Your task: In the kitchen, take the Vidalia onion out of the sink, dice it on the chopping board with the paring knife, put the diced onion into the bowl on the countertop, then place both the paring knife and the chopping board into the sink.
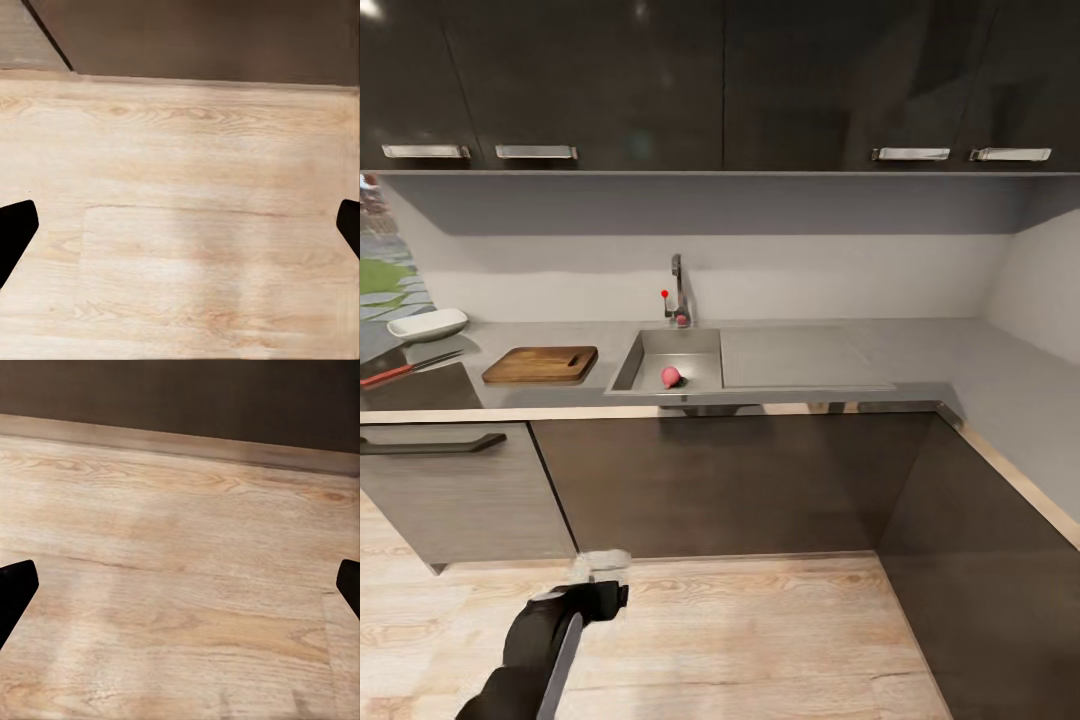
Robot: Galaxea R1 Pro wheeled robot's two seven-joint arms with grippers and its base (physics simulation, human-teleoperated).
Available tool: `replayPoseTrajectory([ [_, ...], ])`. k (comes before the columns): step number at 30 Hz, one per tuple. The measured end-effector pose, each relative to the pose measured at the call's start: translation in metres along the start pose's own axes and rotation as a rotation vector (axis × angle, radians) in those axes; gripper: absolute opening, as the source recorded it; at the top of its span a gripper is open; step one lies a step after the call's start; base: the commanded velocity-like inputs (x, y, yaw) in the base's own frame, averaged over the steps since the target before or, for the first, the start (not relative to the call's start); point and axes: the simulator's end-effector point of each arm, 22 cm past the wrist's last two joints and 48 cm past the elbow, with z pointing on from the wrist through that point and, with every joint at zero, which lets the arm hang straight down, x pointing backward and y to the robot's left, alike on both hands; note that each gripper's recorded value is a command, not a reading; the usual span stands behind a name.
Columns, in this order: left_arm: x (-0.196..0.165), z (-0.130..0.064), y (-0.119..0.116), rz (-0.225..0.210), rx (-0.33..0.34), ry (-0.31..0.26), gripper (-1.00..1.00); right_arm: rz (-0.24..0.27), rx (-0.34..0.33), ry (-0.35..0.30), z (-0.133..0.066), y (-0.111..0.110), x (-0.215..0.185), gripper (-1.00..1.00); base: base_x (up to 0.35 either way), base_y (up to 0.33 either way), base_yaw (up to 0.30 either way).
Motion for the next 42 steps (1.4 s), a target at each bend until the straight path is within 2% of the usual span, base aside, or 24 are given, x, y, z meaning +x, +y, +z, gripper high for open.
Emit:
replayPoseTrajectory([
  [2,-0.025,-0.004,-0.002,0.001,0.004,-0.015,1.00,0.000,0.000,0.000,0.000,0.000,0.000,1.00,0.000,0.000,0.000],
  [9,-0.145,-0.026,-0.021,-0.010,0.040,-0.162,1.00,0.001,0.001,0.000,0.000,0.000,0.000,1.00,0.000,0.000,0.000],
  [15,-0.231,-0.041,-0.037,-0.003,0.064,-0.248,1.00,0.000,0.002,0.001,0.000,-0.001,0.000,1.00,0.000,0.000,0.000],
  [16,-0.263,-0.041,-0.046,0.009,0.073,-0.250,1.00,0.000,0.004,0.001,0.000,-0.002,0.001,1.00,0.000,0.000,0.000],
  [17,-0.285,-0.053,-0.047,0.008,0.074,-0.289,1.00,0.000,0.004,0.001,0.000,-0.002,0.000,1.00,0.000,0.000,0.000],
  [21,-0.342,-0.079,-0.058,0.010,0.100,-0.353,1.00,0.000,0.003,0.001,0.000,-0.002,0.000,1.00,0.000,0.000,0.000],
  [25,-0.376,-0.102,-0.064,0.005,0.123,-0.405,1.00,-0.001,0.003,0.004,0.000,-0.002,0.001,1.00,0.000,0.000,0.000],
  [28,-0.404,-0.125,-0.070,-0.004,0.155,-0.455,1.00,-0.007,0.002,0.043,0.000,-0.001,0.010,1.00,0.000,0.000,0.000],
  [32,-0.417,-0.138,-0.073,-0.009,0.172,-0.483,1.00,-0.011,0.000,0.071,-0.001,-0.001,0.016,1.00,0.000,0.000,0.000],
  [36,-0.420,-0.142,-0.077,-0.001,0.179,-0.491,1.00,-0.011,0.000,0.080,-0.001,-0.001,0.018,1.00,0.000,0.000,0.000],
  [42,-0.420,-0.150,-0.100,0.097,0.169,-0.515,1.00,-0.010,0.001,0.080,-0.001,-0.001,0.018,1.00,0.000,0.000,0.000],
])
